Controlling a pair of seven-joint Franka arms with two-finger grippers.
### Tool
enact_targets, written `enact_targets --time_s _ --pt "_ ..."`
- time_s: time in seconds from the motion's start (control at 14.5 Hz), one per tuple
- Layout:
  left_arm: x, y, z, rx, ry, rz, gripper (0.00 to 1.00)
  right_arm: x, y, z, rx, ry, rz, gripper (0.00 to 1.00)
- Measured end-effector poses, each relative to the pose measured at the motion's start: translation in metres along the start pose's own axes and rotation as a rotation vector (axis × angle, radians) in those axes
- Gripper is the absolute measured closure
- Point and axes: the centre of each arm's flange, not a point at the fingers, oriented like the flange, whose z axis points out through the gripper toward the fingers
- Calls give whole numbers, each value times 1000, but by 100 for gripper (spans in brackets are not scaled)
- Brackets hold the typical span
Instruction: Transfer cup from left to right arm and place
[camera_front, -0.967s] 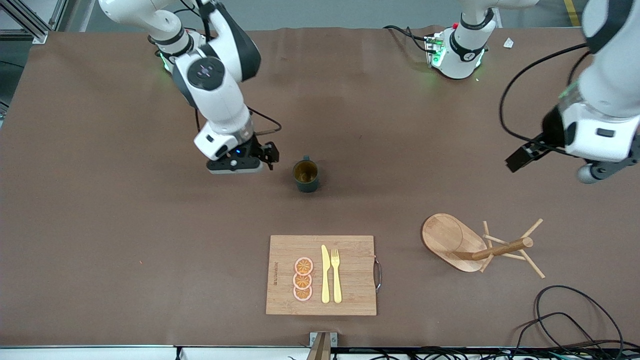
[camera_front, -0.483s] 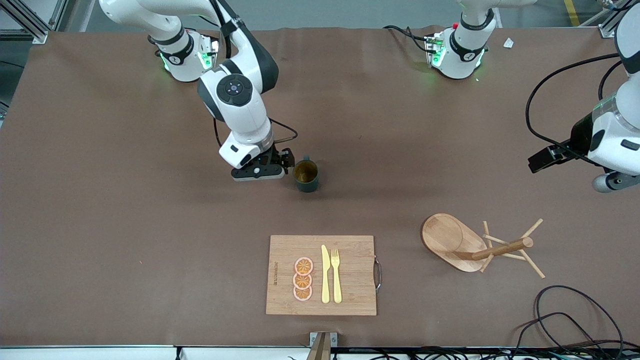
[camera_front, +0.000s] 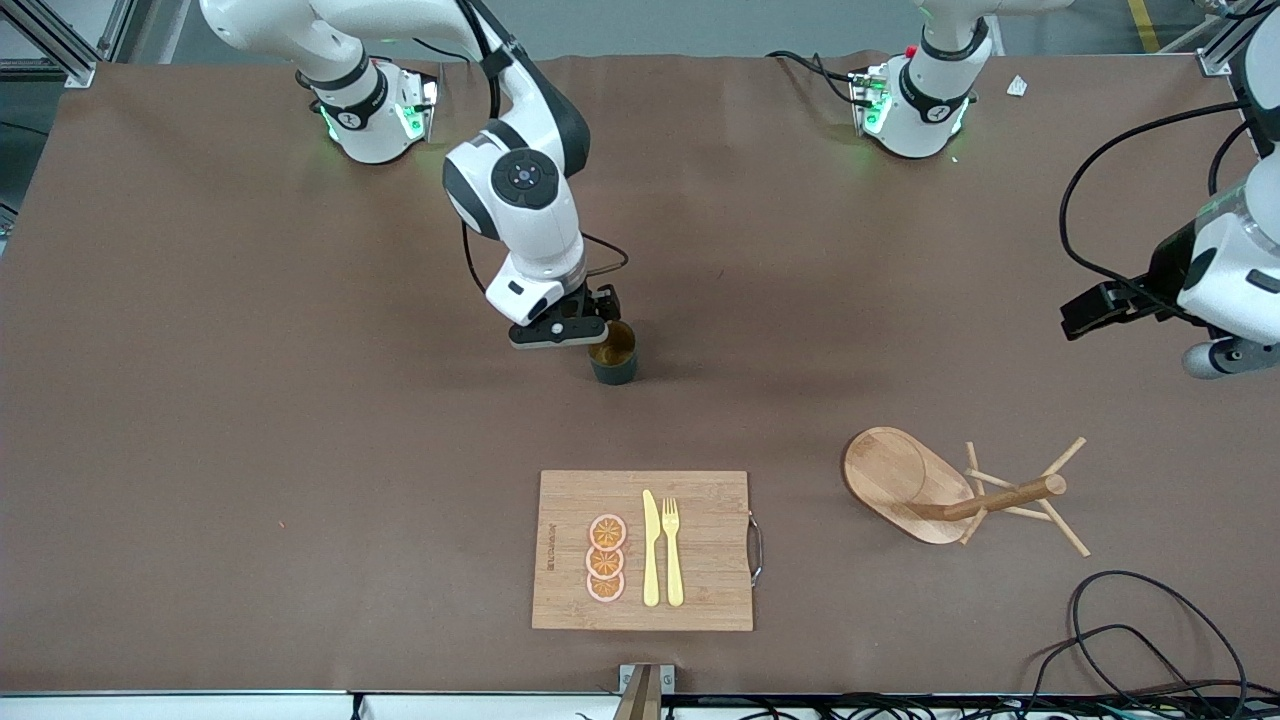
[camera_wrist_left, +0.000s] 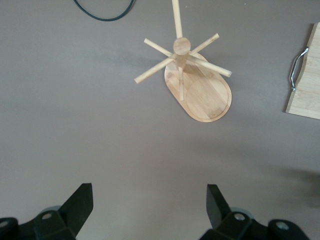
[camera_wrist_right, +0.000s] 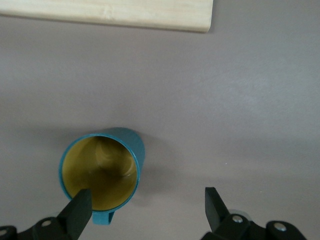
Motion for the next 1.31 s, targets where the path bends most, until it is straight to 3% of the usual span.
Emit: enact_targets --time_s 0.41,0.9,1.04,1.24,1.31 --pt "-28 -31 -32 5 -1 73 0 4 -5 25 -9 -6 19 0" --pt "-60 -41 -29 -6 -35 69 0 11 -11 45 -16 -7 54 3" --pt "-67 -46 -25 -31 -52 71 0 11 -10 46 -19 -8 57 7" --pt "-70 -53 -22 -40 -60 79 0 12 -10 50 -18 -6 58 30" --pt "-70 -52 -21 -40 -60 82 0 12 -10 51 -17 -5 58 31"
